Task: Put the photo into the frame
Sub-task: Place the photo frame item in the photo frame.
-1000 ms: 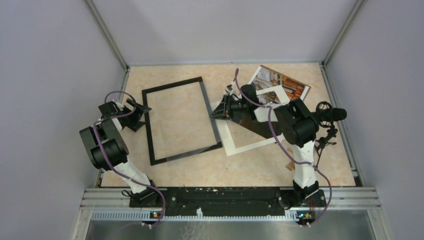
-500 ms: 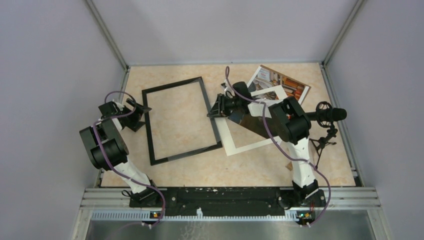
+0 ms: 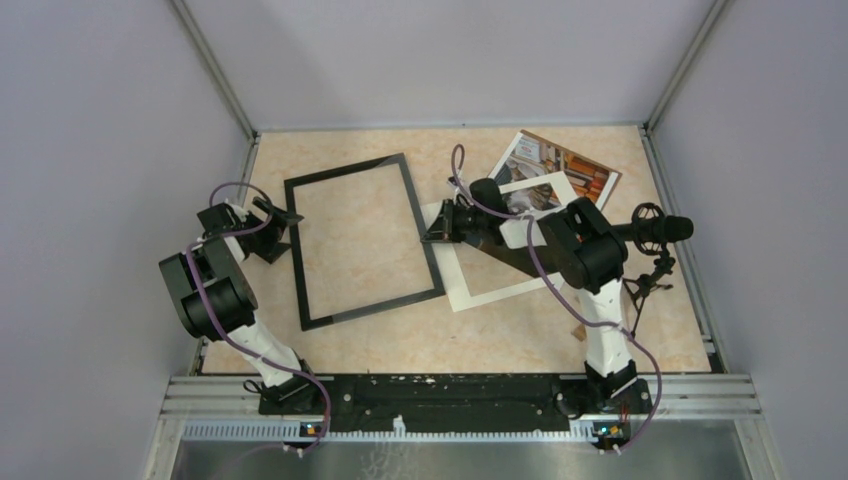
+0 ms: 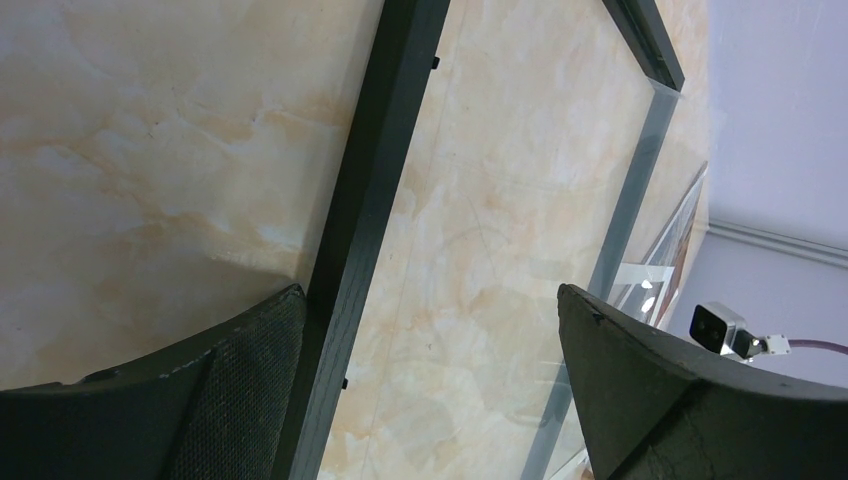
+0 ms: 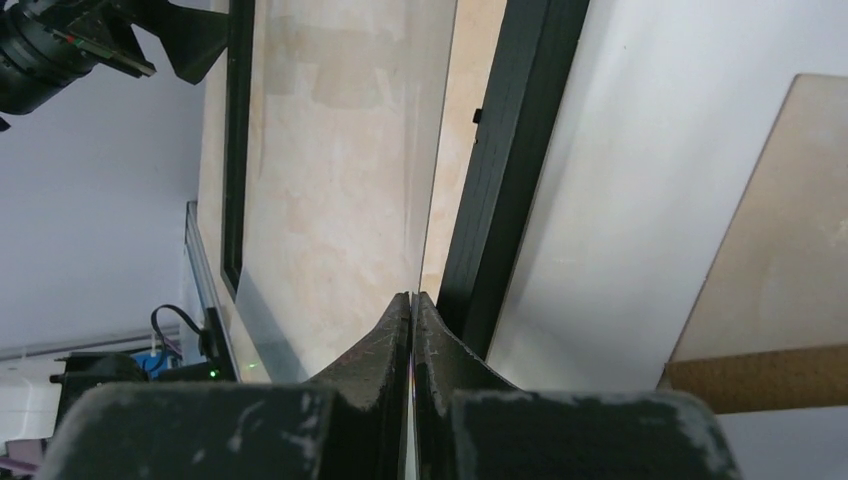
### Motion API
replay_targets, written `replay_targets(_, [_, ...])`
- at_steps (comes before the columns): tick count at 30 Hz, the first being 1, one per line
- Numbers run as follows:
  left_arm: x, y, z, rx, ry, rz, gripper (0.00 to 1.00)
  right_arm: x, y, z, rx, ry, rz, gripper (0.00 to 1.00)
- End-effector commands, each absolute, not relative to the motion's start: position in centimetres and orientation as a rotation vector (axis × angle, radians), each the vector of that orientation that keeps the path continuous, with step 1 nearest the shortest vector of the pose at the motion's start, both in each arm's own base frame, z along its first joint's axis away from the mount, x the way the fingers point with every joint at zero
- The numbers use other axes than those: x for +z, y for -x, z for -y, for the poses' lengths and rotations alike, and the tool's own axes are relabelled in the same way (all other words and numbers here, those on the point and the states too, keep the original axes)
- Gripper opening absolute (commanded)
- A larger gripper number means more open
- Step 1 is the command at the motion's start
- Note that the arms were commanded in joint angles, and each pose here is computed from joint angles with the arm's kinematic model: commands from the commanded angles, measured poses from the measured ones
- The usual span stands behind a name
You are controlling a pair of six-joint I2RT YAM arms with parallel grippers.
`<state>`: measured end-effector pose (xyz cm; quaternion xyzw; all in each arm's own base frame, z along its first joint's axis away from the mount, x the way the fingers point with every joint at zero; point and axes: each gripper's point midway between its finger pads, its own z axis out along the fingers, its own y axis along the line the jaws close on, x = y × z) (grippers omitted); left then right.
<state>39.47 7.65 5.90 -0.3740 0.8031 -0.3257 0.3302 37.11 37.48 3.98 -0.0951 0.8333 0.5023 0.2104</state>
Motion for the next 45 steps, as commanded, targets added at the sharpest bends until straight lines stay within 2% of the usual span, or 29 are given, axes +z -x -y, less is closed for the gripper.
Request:
replay_targets(1, [6.8,-39.3,-7.4,-0.858,0.95,-2.081,0.98,8.4,-37.9,-38.1,1.416,0.299,-2.129,0.0])
replay_targets(22, [9.8,-39.1,-7.4,-0.955,0.907,-1.92,0.99,14.6,-35.6,-39.7,1.674,0.37,-1.807,0.0])
replay_targets(45, [9.4,-39.0,-7.7,-0.936,0.93,-1.933,0.98,15.6,-35.1,-41.3,1.703,0.402,-1.767,0.0])
